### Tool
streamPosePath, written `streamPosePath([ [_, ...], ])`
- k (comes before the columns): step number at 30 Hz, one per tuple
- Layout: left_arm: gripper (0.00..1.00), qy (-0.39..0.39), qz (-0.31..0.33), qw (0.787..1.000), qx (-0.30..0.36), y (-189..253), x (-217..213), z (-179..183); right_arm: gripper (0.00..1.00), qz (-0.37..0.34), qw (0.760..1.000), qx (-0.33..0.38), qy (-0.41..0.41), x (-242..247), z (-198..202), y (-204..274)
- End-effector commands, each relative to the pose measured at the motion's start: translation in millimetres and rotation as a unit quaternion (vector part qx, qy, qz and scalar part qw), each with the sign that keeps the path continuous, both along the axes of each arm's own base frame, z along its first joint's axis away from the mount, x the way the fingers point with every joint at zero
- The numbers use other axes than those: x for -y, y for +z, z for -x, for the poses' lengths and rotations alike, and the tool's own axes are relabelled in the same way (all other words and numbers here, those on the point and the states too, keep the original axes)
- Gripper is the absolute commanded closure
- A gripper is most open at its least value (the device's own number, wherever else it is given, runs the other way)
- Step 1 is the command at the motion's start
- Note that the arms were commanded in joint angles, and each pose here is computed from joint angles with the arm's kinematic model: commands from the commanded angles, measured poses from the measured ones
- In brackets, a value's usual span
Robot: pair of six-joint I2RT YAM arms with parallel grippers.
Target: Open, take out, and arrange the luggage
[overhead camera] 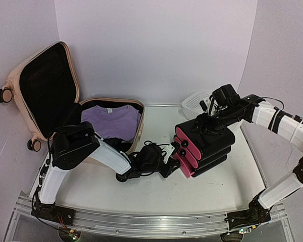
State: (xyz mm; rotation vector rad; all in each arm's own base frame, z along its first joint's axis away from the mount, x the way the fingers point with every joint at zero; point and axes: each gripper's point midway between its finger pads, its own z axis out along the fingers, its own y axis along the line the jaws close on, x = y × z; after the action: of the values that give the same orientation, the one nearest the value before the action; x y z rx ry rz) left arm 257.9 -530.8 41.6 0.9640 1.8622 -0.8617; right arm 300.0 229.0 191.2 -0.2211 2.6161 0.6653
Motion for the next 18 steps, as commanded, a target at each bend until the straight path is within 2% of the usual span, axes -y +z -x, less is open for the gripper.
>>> streamPosePath([
  [1,0.72,-0.006,0.069,0.996,0.056,81,-8,7,0.42,0.049,0.996,-0.080,-0.008,19,30,-37],
  [8,0.71,0.004,0.045,0.999,0.013,62,-44,32,0.41,0.053,0.995,-0.080,-0.005,20,31,-40],
  [14,0.67,0.013,0.040,0.999,-0.013,50,-50,36,0.41,0.051,0.995,-0.085,0.000,17,30,-41],
  [16,0.59,0.011,0.040,0.999,-0.011,52,-51,37,0.41,0.049,0.995,-0.085,0.001,16,30,-40],
  [18,0.41,0.008,0.042,0.999,-0.008,59,-54,38,0.41,0.044,0.996,-0.081,0.001,15,30,-36],
])
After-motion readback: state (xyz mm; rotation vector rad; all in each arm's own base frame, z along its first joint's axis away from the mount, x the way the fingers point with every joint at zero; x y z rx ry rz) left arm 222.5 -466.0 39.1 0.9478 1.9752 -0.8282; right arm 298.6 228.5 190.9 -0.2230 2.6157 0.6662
